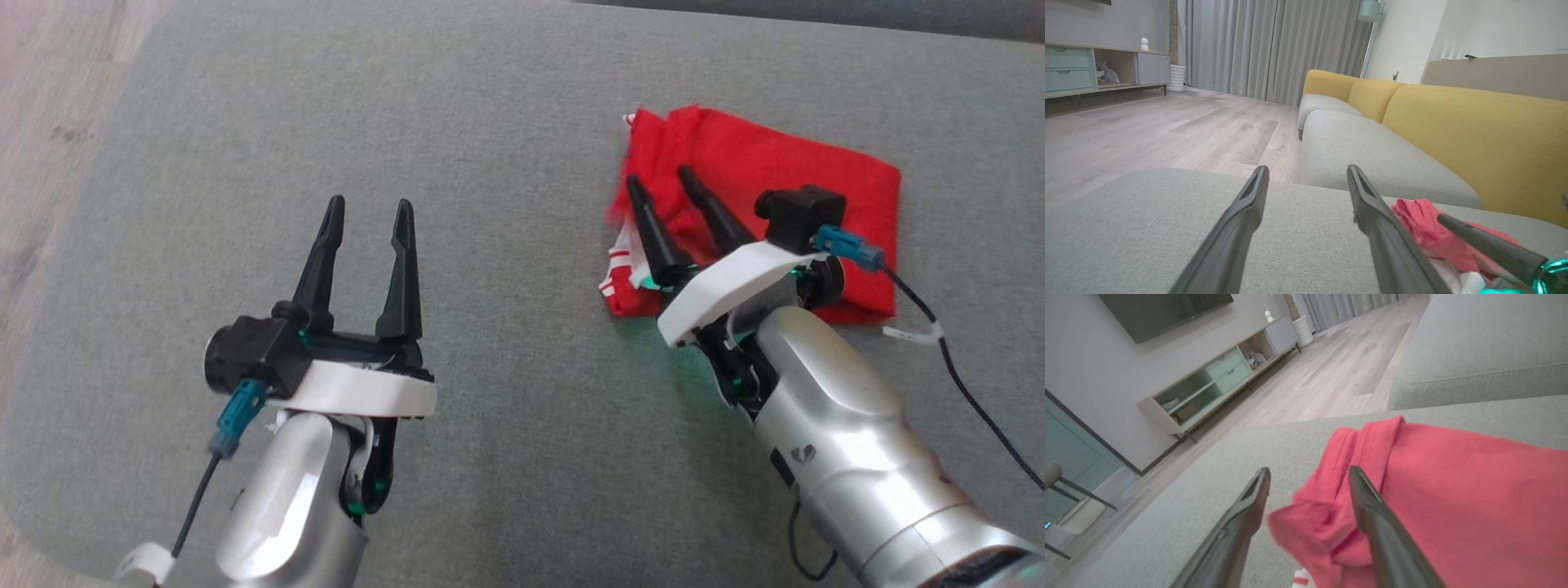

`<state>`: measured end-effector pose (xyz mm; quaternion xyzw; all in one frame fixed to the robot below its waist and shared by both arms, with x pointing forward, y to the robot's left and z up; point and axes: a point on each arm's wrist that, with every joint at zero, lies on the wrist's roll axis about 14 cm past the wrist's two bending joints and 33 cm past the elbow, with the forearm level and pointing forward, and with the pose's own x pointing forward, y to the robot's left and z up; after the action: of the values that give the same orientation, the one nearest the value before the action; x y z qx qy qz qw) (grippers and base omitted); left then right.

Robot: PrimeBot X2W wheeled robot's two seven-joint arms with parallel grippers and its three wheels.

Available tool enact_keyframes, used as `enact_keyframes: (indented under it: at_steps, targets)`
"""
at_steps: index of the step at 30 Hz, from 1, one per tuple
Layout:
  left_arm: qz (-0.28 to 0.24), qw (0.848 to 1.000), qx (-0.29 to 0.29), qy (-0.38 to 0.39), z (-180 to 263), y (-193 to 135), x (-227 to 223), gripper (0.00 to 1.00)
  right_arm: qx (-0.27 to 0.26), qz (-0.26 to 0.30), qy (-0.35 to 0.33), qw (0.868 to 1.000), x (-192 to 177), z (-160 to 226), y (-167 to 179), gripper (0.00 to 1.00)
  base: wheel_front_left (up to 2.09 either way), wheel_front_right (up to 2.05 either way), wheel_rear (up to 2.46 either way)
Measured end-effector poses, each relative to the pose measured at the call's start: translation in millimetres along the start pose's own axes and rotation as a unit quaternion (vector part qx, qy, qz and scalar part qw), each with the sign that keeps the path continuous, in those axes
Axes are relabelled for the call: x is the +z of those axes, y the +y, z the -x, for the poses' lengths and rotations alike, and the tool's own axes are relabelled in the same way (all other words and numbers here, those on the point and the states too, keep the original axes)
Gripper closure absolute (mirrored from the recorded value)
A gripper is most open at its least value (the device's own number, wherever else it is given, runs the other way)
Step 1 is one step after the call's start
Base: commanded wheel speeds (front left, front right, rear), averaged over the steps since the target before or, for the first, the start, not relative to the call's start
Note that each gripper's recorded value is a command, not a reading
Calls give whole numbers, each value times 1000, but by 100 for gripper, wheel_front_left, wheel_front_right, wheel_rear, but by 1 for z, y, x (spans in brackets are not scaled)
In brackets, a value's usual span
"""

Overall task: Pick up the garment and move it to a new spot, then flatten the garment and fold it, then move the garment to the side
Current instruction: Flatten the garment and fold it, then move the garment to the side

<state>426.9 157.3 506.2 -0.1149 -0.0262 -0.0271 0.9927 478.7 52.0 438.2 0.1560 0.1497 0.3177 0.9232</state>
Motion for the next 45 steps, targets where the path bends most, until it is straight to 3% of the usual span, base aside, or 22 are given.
enact_keyframes:
  at_steps: [7, 11, 17, 24, 30, 45]
  targets:
    - [2, 1000, -16, -9, -4, -12, 5, 0, -38, -11, -60, 997, 42, 9, -22, 0, 0, 0, 0]
    - [4, 999, -31, -17, -8, -22, 10, 0, -86, 42, -100, 990, 78, 26, -54, 0, 0, 0, 0]
    - [7, 998, -59, -27, -14, -42, 16, 0, -180, 157, -171, 956, 138, 90, -113, 0, 0, 0, 0]
    - [15, 996, -79, -24, -17, -59, 11, 0, -273, 152, -159, 937, 93, 165, -140, 0, 0, 0, 0]
    - [19, 997, -75, -8, -10, -58, -1, 0, -304, 125, -168, 929, 76, 203, -140, 0, 0, 0, 0]
    - [23, 997, -66, 12, -3, -53, -16, 0, -297, 96, -177, 933, 69, 206, -134, 0, 0, 0, 0]
